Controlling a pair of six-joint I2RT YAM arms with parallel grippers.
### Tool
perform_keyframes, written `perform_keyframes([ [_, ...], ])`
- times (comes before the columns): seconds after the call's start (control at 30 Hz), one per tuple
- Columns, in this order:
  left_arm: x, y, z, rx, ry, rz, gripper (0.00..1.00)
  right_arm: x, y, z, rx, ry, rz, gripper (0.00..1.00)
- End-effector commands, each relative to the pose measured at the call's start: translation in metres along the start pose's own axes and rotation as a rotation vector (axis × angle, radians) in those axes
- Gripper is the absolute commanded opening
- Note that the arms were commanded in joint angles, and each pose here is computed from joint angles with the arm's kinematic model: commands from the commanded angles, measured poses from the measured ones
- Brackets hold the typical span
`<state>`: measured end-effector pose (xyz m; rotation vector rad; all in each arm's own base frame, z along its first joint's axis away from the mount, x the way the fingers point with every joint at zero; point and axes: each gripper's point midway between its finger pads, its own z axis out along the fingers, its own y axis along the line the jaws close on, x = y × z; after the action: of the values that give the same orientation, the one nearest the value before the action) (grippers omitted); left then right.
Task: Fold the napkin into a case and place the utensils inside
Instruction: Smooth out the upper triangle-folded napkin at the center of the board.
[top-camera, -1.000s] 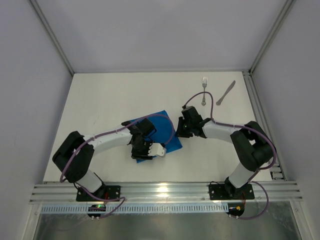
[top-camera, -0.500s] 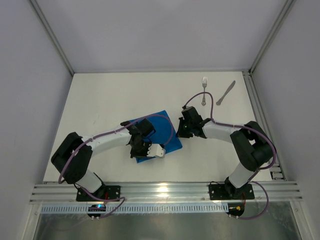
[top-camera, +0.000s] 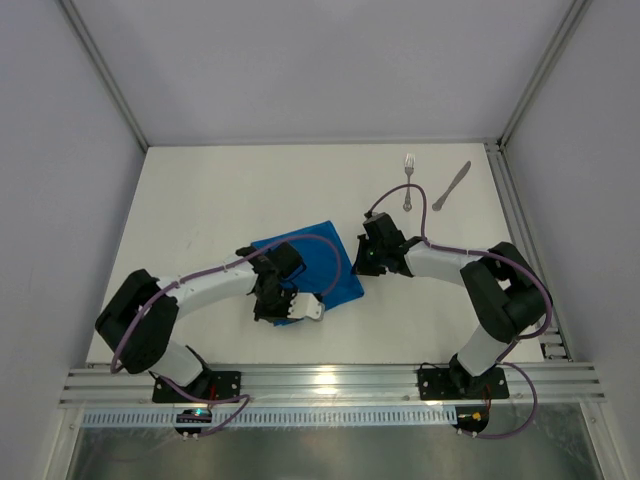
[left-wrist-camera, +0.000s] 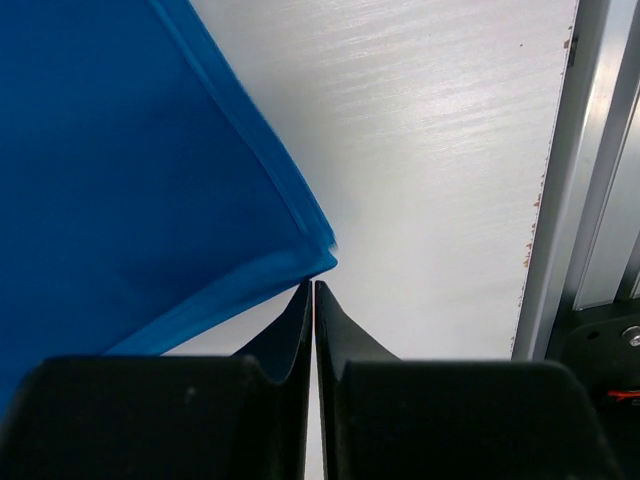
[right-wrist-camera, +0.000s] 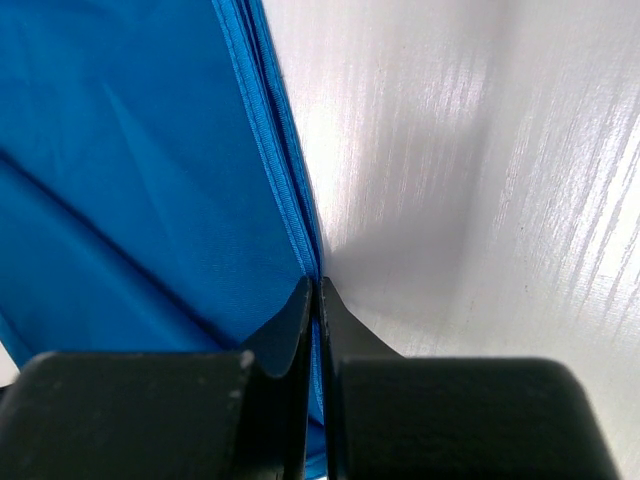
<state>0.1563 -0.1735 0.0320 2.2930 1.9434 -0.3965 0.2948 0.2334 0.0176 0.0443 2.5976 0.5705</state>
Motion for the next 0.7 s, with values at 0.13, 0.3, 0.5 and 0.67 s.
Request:
perform_keyframes([
  [0.13, 0.012, 0.001, 0.016, 0.025, 0.035, -0.026, 0.02, 0.002, -0.003, -0.001, 0.007, 0.01, -0.028, 0.05],
  [0.3, 0.01, 0.001, 0.015, 0.025, 0.022, -0.025, 0.02, -0.011, 0.009, -0.021, -0.018, -0.016, -0.071, 0.17],
  [0.5, -0.006, 0.002, -0.007, 0.008, -0.046, -0.034, 0.03, -0.028, 0.017, -0.052, -0.021, -0.066, -0.109, 0.37],
  [0.67, -0.028, -0.001, -0.042, -0.004, -0.175, -0.06, 0.09, -0.027, 0.024, -0.072, -0.035, -0.094, -0.139, 0.37],
])
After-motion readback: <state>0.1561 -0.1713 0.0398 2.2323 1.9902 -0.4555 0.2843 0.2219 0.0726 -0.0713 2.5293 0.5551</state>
